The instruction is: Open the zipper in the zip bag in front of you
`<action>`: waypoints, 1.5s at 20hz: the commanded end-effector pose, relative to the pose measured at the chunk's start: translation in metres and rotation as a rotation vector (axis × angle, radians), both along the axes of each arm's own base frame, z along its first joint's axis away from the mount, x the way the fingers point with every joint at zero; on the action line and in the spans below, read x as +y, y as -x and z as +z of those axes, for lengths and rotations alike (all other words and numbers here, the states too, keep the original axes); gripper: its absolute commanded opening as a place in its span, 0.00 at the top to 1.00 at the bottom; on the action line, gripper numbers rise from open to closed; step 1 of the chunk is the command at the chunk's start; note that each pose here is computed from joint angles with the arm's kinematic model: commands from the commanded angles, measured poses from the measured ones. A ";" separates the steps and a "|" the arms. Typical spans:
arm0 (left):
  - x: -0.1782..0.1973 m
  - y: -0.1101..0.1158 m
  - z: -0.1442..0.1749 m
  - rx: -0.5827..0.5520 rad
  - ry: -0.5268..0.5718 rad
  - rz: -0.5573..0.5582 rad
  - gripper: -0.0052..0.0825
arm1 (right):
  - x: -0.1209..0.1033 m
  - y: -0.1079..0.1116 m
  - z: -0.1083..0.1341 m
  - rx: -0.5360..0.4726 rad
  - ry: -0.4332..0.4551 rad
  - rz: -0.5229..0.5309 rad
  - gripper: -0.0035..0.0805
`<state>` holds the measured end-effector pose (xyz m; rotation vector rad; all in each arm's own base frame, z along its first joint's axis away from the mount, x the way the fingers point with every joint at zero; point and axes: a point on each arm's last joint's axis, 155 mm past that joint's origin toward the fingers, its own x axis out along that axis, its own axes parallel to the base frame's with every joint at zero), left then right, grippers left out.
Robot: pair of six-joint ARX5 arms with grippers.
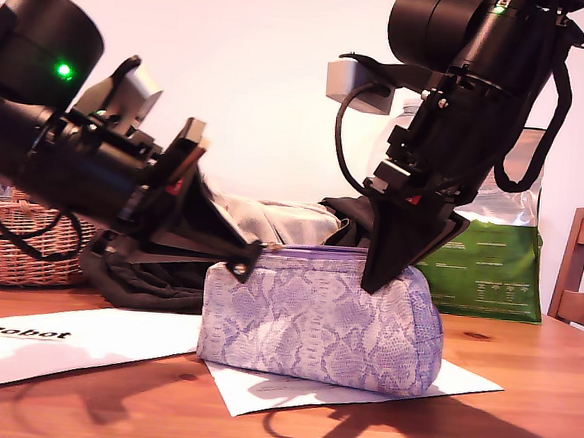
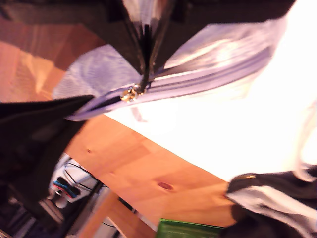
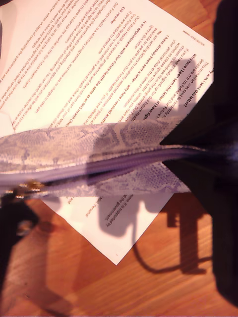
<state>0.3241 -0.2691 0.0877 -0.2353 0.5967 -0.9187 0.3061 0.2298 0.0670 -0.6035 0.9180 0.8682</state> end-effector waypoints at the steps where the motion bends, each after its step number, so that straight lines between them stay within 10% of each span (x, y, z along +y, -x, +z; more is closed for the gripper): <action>1: 0.012 -0.009 0.004 -0.014 0.001 0.040 0.97 | -0.011 0.003 -0.011 0.026 0.039 -0.018 0.97; 17: 0.071 -0.024 -0.034 0.117 -0.112 0.178 0.97 | -0.012 0.002 -0.011 0.028 0.038 -0.023 0.97; 22: 0.067 -0.024 -0.029 0.094 -0.100 0.158 0.52 | -0.012 0.002 -0.011 0.028 0.038 -0.023 0.97; 30: 0.060 -0.021 0.023 -0.022 -0.018 0.112 0.56 | -0.007 0.002 -0.009 0.022 0.024 -0.010 0.83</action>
